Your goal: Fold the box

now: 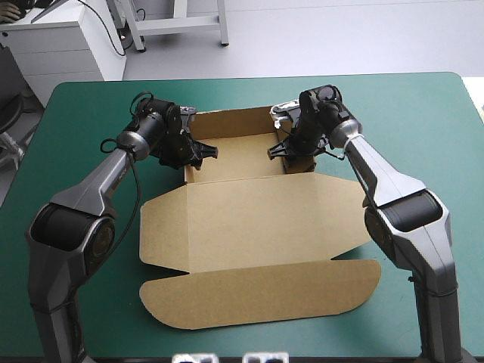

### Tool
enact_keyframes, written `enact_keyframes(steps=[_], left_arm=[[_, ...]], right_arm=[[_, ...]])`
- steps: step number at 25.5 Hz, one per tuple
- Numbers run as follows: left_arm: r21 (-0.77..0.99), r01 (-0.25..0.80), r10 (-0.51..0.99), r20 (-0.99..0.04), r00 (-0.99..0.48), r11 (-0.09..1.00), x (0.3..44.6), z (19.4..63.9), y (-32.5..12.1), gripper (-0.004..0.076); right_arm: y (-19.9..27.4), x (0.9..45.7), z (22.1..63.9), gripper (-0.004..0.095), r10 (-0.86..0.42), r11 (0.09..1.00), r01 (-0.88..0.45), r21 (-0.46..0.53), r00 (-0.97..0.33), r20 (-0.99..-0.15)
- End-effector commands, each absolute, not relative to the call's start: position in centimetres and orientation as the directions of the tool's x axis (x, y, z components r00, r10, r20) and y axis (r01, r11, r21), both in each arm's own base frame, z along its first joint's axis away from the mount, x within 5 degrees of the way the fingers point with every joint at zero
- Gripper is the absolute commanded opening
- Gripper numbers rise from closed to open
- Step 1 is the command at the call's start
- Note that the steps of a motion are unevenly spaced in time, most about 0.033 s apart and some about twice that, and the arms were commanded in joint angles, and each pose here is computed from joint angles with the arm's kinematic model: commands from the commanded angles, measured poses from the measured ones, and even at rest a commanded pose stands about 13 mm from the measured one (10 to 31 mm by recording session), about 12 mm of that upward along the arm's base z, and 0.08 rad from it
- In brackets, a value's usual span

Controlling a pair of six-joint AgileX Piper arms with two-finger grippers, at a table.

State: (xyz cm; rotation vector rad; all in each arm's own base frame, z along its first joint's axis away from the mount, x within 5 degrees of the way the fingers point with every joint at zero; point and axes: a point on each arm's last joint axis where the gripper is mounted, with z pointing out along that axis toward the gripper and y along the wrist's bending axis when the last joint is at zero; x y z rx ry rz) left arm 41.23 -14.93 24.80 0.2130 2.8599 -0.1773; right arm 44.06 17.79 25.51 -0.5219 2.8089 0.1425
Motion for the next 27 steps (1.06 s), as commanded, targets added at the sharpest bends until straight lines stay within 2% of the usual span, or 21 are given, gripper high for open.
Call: enact_keyframes(steps=[1, 9, 16, 21, 24, 26, 27], left_arm=[[-0.159, 0.162, 0.108, -0.306, -0.946, 0.974, 40.5, 27.8, -15.4, 0.0426], [-0.172, 0.178, 0.103, -0.376, -0.921, 0.969, 40.9, 31.3, -15.5, 0.0426], [-0.108, 0.179, 0.130, -0.358, -0.924, 0.978, 40.6, 32.6, -14.9, 0.0426], [-0.145, 0.193, 0.111, -0.438, -0.892, 0.970, 40.4, 35.5, -15.0, 0.0426], [-0.184, 0.220, 0.097, -0.516, -0.851, 0.958, 38.9, 39.1, -14.8, 0.0422], [-0.170, 0.261, 0.120, -0.573, -0.811, 0.950, 37.3, 41.6, -14.2, 0.0388], [-0.141, 0.307, 0.161, -0.613, -0.774, 0.941, 36.2, 43.2, -13.8, 0.0320]], right_arm=[[17.2, 43.6, 29.2, 0.0549, -0.333, 0.923, -0.380, 0.060, -0.866, -0.372], [16.9, 43.6, 33.1, 0.0549, -0.314, 0.922, -0.384, 0.049, -0.816, -0.485], [16.4, 42.8, 35.8, 0.0549, -0.309, 0.924, -0.382, 0.022, -0.781, -0.543], [15.5, 41.5, 38.6, 0.0549, -0.309, 0.928, -0.372, -0.017, -0.744, -0.592], [15.0, 39.8, 41.4, 0.0548, -0.273, 0.933, -0.359, 0.003, -0.715, -0.643], [14.5, 38.6, 43.2, 0.0475, -0.256, 0.935, -0.354, 0.008, -0.691, -0.676], [14.2, 37.8, 44.3, 0.0372, -0.256, 0.933, -0.359, 0.003, -0.671, -0.696]])
